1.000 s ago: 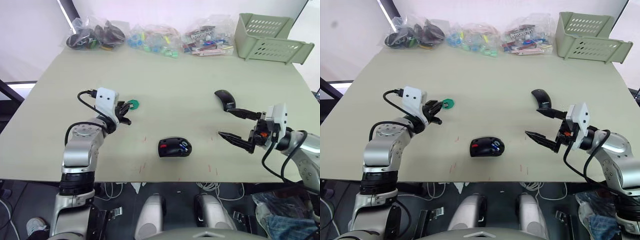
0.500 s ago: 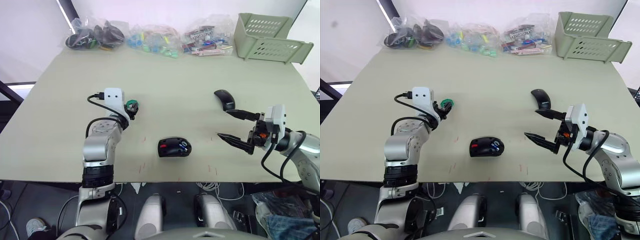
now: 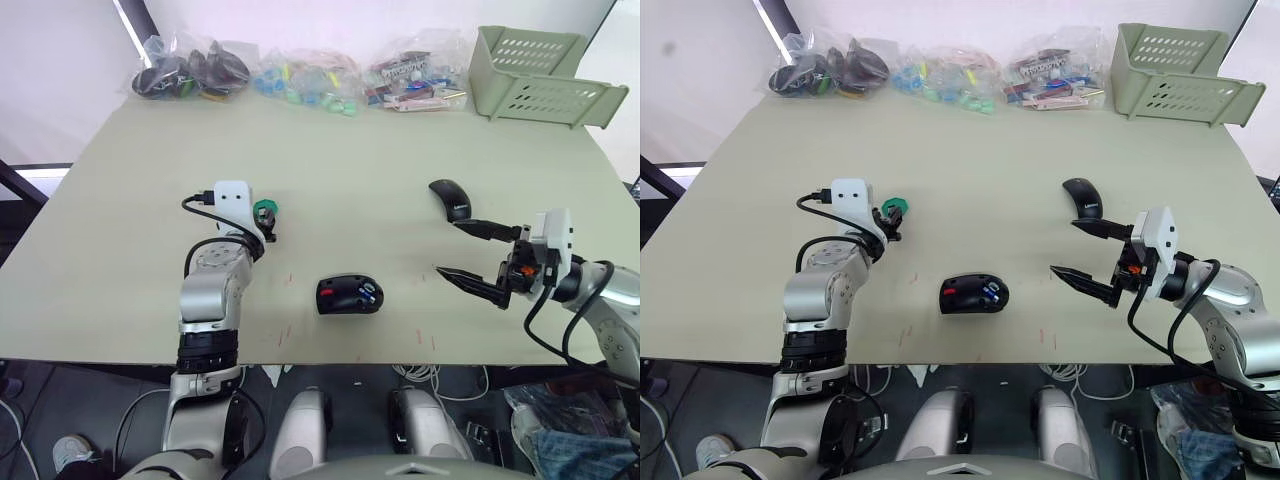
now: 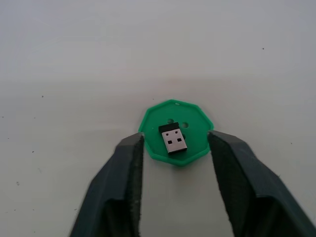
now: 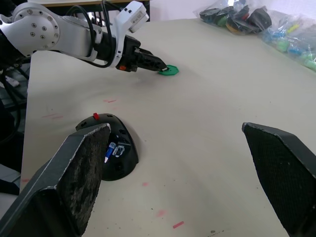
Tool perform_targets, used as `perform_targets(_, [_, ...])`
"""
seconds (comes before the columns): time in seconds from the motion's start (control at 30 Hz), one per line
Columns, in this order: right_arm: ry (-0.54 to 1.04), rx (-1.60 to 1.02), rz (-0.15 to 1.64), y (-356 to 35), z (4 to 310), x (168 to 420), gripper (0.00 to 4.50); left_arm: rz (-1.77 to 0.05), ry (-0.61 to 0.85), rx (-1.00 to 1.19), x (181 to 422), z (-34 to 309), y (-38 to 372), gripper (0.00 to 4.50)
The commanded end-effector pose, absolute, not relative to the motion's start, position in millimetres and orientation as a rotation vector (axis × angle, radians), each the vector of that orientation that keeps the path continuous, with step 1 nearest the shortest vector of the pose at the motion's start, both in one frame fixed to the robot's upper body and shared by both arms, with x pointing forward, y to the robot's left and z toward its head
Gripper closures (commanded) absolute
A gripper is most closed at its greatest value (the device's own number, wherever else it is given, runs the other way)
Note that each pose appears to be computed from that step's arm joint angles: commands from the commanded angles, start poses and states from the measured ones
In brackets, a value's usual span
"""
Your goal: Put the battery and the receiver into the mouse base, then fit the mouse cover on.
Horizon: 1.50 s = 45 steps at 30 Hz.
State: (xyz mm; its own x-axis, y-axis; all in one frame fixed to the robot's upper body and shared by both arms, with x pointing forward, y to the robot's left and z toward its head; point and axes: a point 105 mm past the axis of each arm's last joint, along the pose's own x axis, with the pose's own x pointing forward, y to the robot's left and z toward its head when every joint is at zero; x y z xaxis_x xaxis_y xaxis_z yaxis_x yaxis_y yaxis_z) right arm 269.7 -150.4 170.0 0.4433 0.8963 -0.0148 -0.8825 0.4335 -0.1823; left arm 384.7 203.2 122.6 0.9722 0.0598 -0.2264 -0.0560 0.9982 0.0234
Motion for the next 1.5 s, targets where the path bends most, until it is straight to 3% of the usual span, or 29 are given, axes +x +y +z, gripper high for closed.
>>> perform_targets(0.03, [-0.128,-0.199,1.114,-151.5,182.9,269.3,0.0,0.07,0.184,0.029,386.8,133.1,202.1,2.22])
perform_targets(0.23, [-0.128,-0.2,1.115,-151.0,183.8,269.5,0.0,0.091,0.18,0.024,387.0,131.6,203.7,2.22])
perform_targets(0.3, [-0.128,-0.199,1.115,-151.0,183.9,269.7,0.0,0.097,0.18,0.023,388.2,131.2,203.8,2.77])
perform_targets(1.5, [-0.133,-0.19,1.099,-154.1,181.2,267.7,0.0,0.105,0.194,0.036,397.2,130.0,197.2,2.77])
